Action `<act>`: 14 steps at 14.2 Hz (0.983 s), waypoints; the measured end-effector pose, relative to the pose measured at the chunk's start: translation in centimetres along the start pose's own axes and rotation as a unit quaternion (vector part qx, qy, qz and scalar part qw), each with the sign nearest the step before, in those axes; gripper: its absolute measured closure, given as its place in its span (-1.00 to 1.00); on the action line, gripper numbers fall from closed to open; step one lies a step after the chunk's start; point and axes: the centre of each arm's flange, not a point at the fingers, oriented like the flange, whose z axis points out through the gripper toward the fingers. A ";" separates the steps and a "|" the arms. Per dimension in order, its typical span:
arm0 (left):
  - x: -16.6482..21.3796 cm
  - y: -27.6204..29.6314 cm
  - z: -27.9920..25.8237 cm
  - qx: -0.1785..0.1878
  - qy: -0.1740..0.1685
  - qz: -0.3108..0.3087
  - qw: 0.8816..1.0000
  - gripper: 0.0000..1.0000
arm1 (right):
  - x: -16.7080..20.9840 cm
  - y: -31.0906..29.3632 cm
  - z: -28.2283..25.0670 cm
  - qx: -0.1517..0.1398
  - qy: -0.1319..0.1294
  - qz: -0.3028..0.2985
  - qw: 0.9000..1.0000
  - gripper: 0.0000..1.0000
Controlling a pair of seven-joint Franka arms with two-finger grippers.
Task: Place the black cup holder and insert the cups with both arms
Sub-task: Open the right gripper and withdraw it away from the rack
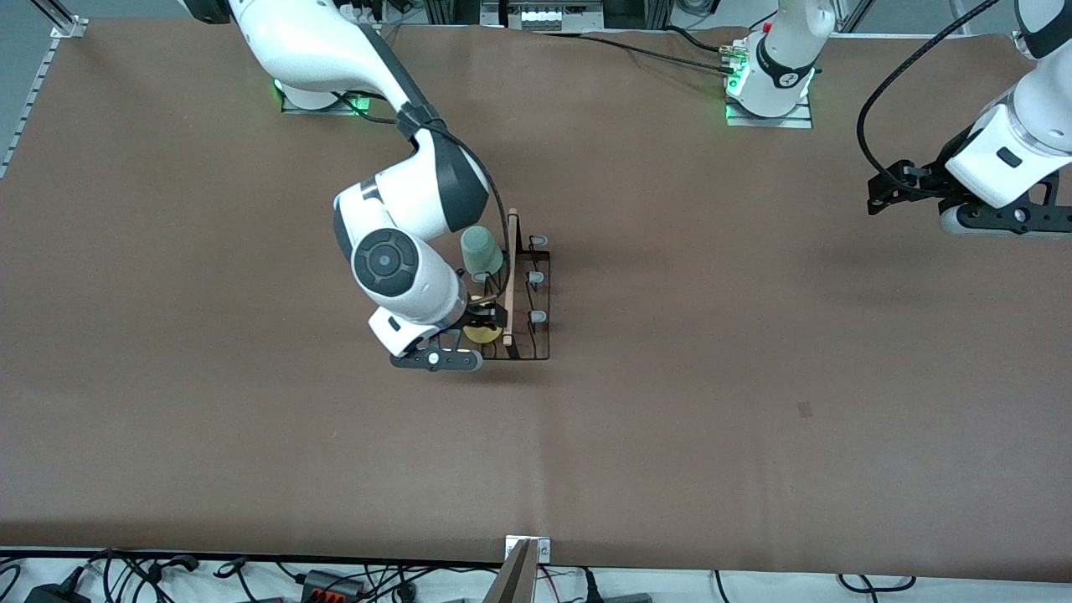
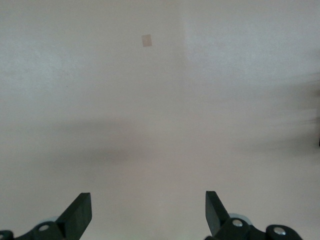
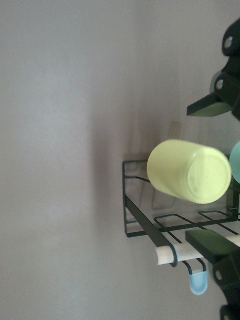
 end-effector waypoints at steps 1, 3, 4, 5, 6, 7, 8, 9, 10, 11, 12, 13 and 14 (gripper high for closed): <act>0.0 0.0 0.0 0.000 0.000 0.000 1.000 -1.00 | 0.5 1.3 -1.8 -0.004 0.008 0.008 1.000 -1.00; 0.0 0.0 0.0 0.000 0.000 0.000 1.000 -1.00 | 1.7 4.6 -5.1 -0.018 0.021 0.010 1.000 -1.00; 0.0 0.0 0.0 0.000 0.000 0.000 1.000 -1.00 | 2.4 6.8 -6.4 -0.026 0.020 0.003 0.999 -1.00; 0.0 0.0 0.0 0.000 0.000 0.000 1.000 -1.00 | 3.1 9.2 -7.5 -0.036 0.016 -0.005 0.999 -1.00; 0.0 0.0 0.0 0.000 0.000 0.000 1.000 -1.00 | 3.8 11.6 -8.5 -0.044 0.011 -0.011 0.999 -1.00; 0.0 0.0 0.1 0.000 -0.001 0.000 1.000 -1.00 | 4.3 13.9 -9.5 -0.052 0.009 -0.011 0.999 -1.00; 0.1 -0.1 0.1 0.000 -0.001 -0.001 1.000 -1.00 | 4.7 15.7 -10.6 -0.057 0.012 -0.009 0.998 -1.00; 0.1 -0.1 0.1 0.000 -0.001 -0.001 1.000 -1.00 | 4.8 16.8 -11.7 -0.057 0.017 -0.006 0.998 -1.00; 0.1 -0.1 0.1 0.000 -0.001 -0.001 1.000 -1.00 | 4.8 17.4 -12.7 -0.056 0.022 -0.002 0.998 -1.00; 0.1 -0.1 0.1 0.000 -0.001 -0.001 1.000 -1.00 | 4.7 17.8 -13.6 -0.053 0.027 0.001 0.998 -1.00; 0.1 -0.1 0.1 0.000 -0.001 -0.001 1.000 -1.00 | 4.6 18.1 -14.2 -0.051 0.031 0.003 0.998 -1.00; 0.1 -0.1 0.1 0.000 -0.001 -0.001 1.000 -1.00 | 4.7 18.4 -14.5 -0.050 0.032 0.005 0.998 -1.00; 0.1 -0.1 0.1 0.000 -0.001 -0.001 1.000 -1.00 | 4.8 18.8 -14.7 -0.049 0.033 0.008 0.998 -1.00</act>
